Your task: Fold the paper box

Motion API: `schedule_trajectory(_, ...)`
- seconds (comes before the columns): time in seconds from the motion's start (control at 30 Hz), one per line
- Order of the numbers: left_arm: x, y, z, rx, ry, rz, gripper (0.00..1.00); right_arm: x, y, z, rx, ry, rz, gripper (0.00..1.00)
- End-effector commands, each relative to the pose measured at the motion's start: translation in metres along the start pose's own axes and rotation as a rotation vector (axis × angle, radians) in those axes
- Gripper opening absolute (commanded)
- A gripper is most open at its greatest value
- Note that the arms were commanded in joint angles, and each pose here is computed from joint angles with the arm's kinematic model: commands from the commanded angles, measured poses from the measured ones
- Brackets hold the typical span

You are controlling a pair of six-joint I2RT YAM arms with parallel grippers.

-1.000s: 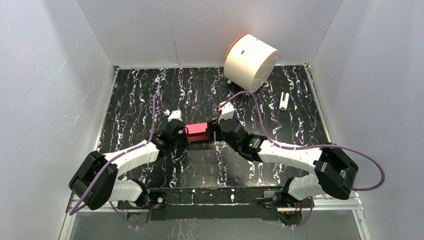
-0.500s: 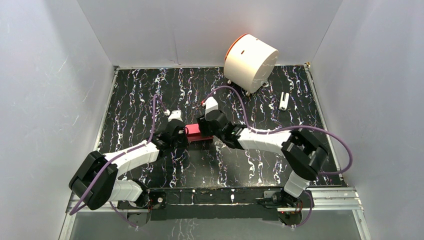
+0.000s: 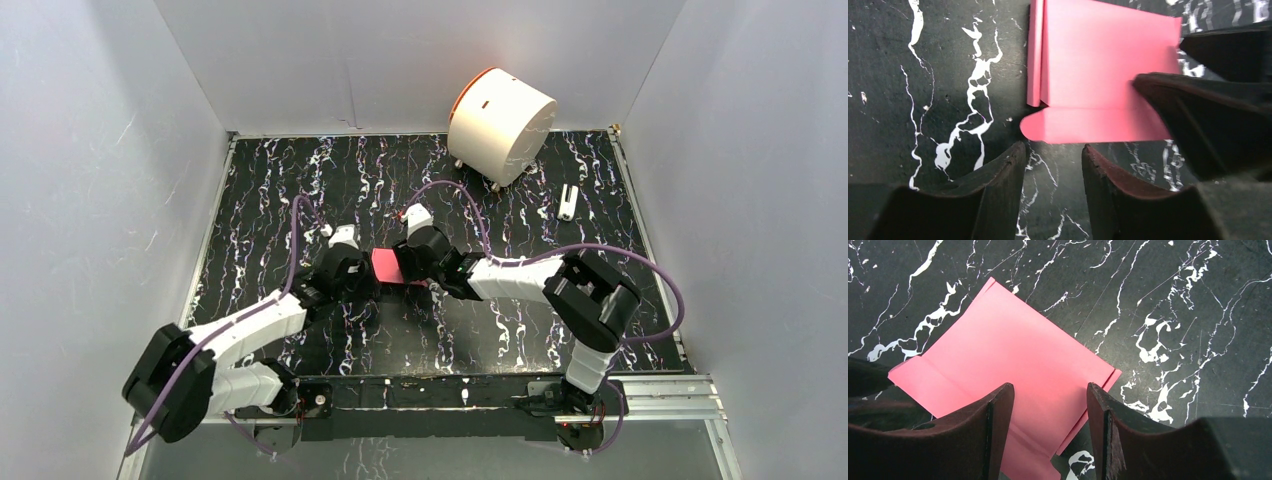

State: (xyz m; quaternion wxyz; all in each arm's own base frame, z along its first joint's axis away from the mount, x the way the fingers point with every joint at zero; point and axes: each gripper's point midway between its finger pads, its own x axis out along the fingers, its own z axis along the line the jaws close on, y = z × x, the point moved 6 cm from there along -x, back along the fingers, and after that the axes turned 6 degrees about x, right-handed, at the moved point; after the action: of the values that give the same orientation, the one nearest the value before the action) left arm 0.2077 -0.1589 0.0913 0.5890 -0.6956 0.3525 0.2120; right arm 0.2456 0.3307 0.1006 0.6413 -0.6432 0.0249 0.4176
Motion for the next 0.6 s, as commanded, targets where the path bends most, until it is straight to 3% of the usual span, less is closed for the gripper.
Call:
schedule_trajectory(0.0,-0.026,-0.005,-0.007,-0.039,0.090,-0.026,0.48,0.005,0.013,-0.006,-0.025,0.012,0.029,0.63)
schedule_trajectory(0.17,-0.051,-0.021,-0.003,-0.092,0.114,-0.123,0.65,0.005,0.016,-0.006,-0.032,0.002,0.036,0.63)
schedule_trajectory(0.27,-0.053,-0.037,0.004,-0.133,0.086,-0.166,0.66,0.003,0.015,-0.006,-0.036,-0.004,0.028,0.63)
schedule_trajectory(0.57,-0.006,-0.063,0.011,-0.214,0.114,-0.105,0.61,0.002,0.014,-0.007,-0.054,-0.012,0.014,0.62)
